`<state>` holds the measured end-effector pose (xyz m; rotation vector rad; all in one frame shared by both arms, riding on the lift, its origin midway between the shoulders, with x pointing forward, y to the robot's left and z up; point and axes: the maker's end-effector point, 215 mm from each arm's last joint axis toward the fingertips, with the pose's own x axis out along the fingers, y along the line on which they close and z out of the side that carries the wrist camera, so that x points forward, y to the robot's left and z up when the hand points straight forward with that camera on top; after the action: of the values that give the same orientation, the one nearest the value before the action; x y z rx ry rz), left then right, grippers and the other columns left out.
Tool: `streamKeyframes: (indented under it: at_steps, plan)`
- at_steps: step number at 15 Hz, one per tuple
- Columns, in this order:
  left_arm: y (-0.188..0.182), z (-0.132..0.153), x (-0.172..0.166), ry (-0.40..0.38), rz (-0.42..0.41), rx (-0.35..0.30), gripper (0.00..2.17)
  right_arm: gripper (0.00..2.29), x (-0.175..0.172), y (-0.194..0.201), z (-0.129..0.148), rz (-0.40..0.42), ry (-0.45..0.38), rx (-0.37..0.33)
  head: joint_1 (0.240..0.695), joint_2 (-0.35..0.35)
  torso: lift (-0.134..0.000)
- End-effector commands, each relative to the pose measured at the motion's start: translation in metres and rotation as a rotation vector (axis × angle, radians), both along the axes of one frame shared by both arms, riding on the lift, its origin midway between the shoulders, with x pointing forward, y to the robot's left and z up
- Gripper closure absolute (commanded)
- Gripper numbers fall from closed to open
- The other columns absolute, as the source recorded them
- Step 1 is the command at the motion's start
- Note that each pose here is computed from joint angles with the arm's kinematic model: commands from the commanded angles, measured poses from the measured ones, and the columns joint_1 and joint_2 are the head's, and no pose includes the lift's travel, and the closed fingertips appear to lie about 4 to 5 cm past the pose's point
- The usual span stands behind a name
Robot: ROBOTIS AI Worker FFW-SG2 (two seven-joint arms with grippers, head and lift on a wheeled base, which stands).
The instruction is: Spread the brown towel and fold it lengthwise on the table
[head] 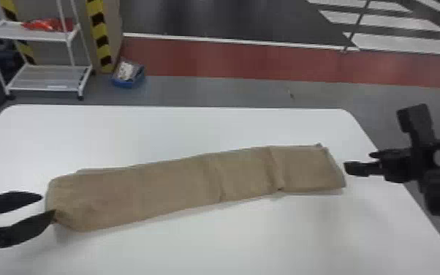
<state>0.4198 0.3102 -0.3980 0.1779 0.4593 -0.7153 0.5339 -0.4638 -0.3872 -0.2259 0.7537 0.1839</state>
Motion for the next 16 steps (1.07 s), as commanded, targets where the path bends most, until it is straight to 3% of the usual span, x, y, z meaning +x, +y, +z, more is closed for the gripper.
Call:
streamKeyframes:
  at_steps: [1, 4, 6, 8, 10, 14, 16]
  plan:
    - [-0.001, -0.009, -0.008, 0.015, -0.005, 0.004, 0.60, 0.22, -0.004, -0.007, 0.004, -0.013, -0.011, 0.012, 0.695, -0.172, -0.124]
    - [-0.003, -0.010, -0.014, -0.004, -0.022, 0.013, 0.59, 0.22, -0.008, -0.012, 0.002, -0.028, -0.009, 0.029, 0.695, -0.191, -0.124]
    - [0.002, -0.015, -0.012, -0.004, -0.008, 0.037, 0.42, 0.22, -0.012, -0.011, -0.002, -0.026, -0.002, 0.027, 0.695, -0.198, -0.124]
    - [0.010, -0.018, -0.011, 0.002, 0.019, 0.038, 0.07, 0.22, -0.015, -0.012, -0.005, -0.027, 0.003, 0.025, 0.695, -0.194, -0.124]
    - [0.011, -0.022, -0.015, 0.033, 0.030, 0.010, 0.12, 0.22, -0.016, -0.012, -0.006, -0.027, 0.004, 0.028, 0.695, -0.189, -0.124]
    - [0.005, -0.036, -0.020, 0.092, 0.062, -0.049, 0.41, 0.22, -0.017, -0.007, -0.009, -0.024, 0.006, 0.035, 0.695, -0.185, -0.124]
    - [0.003, -0.043, -0.019, 0.105, 0.081, -0.056, 0.41, 0.22, -0.018, -0.007, -0.009, -0.026, 0.007, 0.035, 0.695, -0.186, -0.124]
